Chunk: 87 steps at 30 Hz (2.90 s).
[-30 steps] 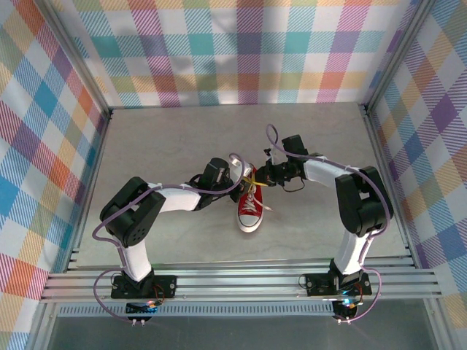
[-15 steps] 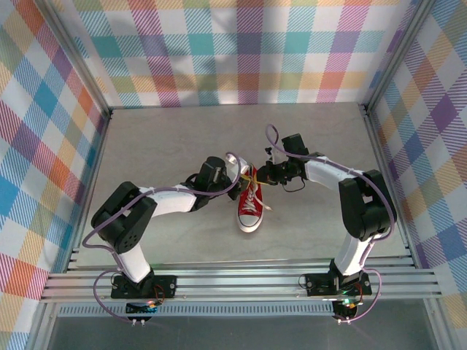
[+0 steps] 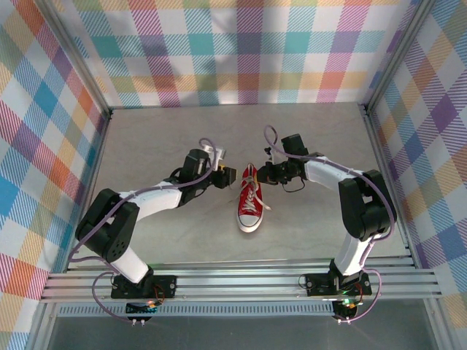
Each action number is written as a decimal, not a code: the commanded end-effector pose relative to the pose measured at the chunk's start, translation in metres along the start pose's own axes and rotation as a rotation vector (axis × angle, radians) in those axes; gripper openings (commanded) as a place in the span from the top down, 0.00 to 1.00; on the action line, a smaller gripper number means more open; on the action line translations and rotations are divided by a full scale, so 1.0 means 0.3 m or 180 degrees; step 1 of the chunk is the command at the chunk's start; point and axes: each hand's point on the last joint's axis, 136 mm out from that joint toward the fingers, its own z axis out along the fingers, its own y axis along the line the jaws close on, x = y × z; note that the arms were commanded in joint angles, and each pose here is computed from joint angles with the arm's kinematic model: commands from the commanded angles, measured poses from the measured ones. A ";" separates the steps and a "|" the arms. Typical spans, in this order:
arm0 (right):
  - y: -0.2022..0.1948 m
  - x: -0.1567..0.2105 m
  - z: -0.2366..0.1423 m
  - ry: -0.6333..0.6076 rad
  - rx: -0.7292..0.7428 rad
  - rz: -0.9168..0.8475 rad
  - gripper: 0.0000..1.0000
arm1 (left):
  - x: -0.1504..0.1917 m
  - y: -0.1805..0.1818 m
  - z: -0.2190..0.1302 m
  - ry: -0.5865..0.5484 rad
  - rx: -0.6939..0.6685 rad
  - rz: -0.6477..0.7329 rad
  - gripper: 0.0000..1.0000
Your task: Tie the shoes
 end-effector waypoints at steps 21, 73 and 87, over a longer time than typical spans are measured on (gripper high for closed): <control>-0.010 -0.002 -0.019 -0.0114 0.0276 -0.0281 1.00 | 0.196 0.012 0.201 0.0540 0.0411 -0.1668 0.45; -0.016 -0.053 -0.026 -0.0156 0.0429 -0.0509 1.00 | 0.074 -0.037 -0.084 0.0217 0.0613 -0.0969 1.00; 0.091 -0.123 -0.010 -0.0192 0.0287 -0.1034 1.00 | 0.105 -0.268 -0.143 0.0530 0.0550 -0.0208 1.00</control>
